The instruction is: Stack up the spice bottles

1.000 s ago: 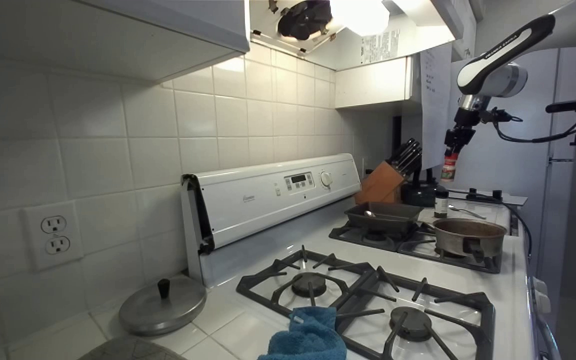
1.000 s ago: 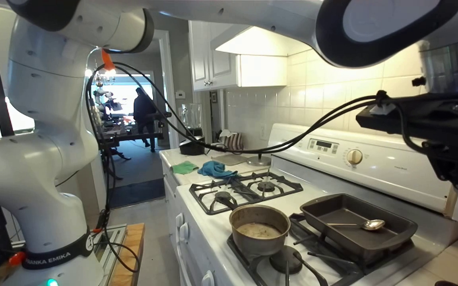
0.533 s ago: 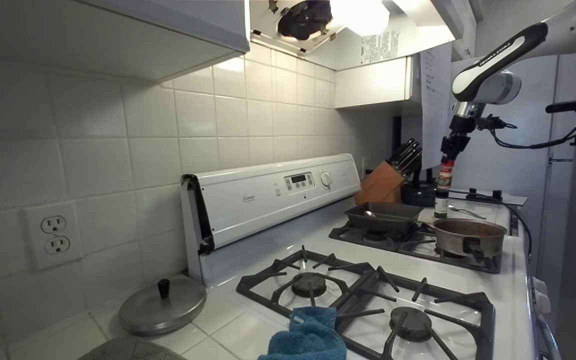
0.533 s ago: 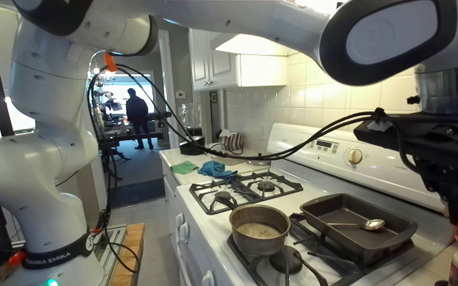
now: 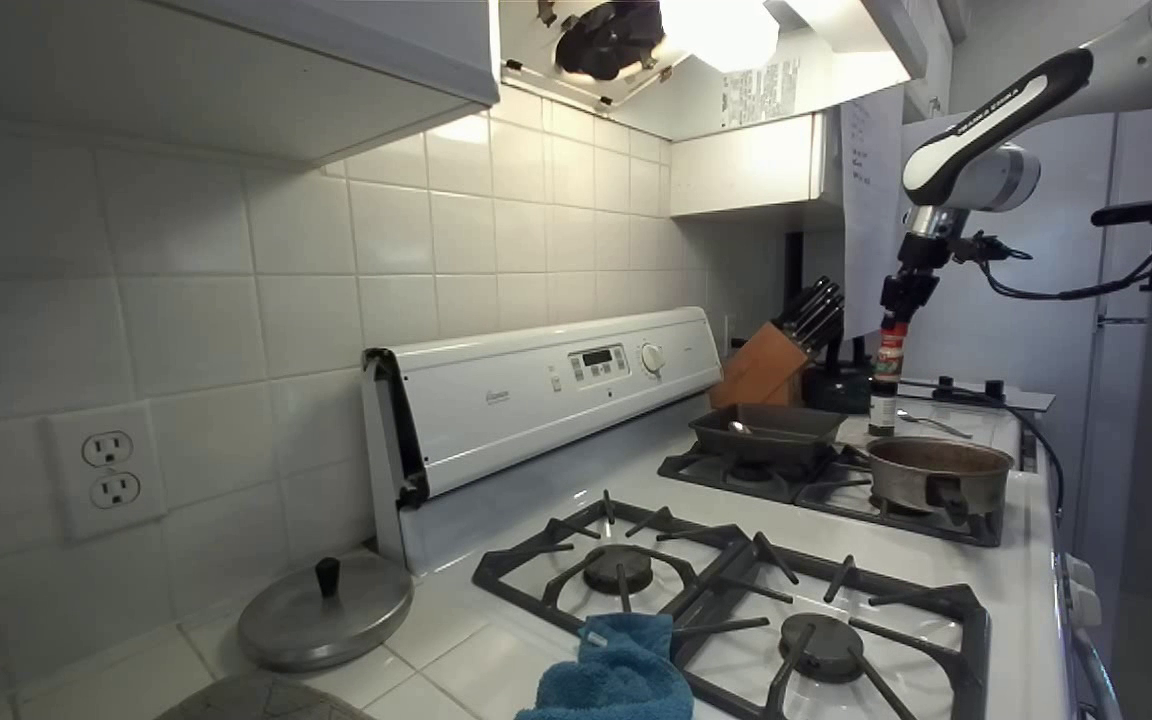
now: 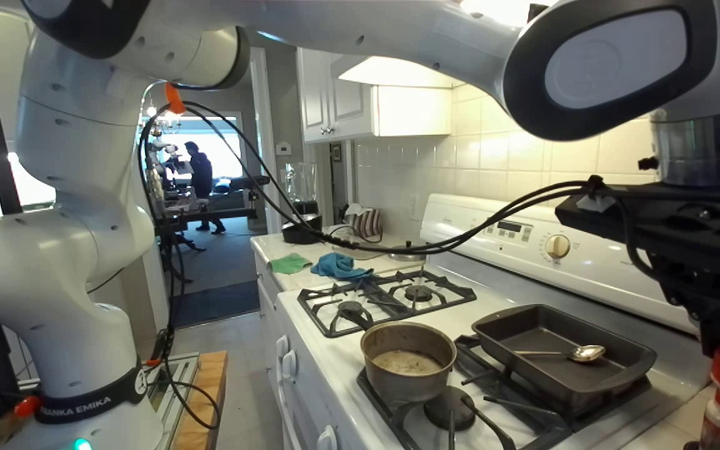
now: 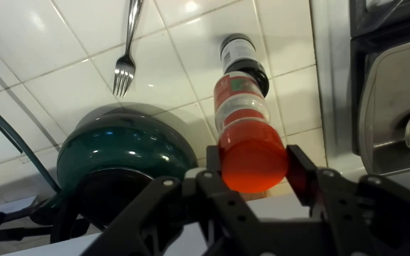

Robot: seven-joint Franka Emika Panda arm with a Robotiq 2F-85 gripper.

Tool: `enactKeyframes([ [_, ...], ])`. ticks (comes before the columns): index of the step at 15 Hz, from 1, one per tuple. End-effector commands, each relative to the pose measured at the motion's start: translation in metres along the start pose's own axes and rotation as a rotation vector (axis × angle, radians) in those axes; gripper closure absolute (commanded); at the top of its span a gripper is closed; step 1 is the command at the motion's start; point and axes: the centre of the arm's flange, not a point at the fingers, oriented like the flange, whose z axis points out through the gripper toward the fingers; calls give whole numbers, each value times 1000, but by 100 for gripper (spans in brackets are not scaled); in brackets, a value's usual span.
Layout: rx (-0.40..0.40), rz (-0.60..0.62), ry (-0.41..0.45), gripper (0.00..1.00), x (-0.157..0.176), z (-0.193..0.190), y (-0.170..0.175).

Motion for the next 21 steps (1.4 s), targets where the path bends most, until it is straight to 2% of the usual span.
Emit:
enactKeyframes([
  [1,26,-16,1,77,2,-5,-1],
  [21,33,-15,-18,77,2,-3,-8],
])
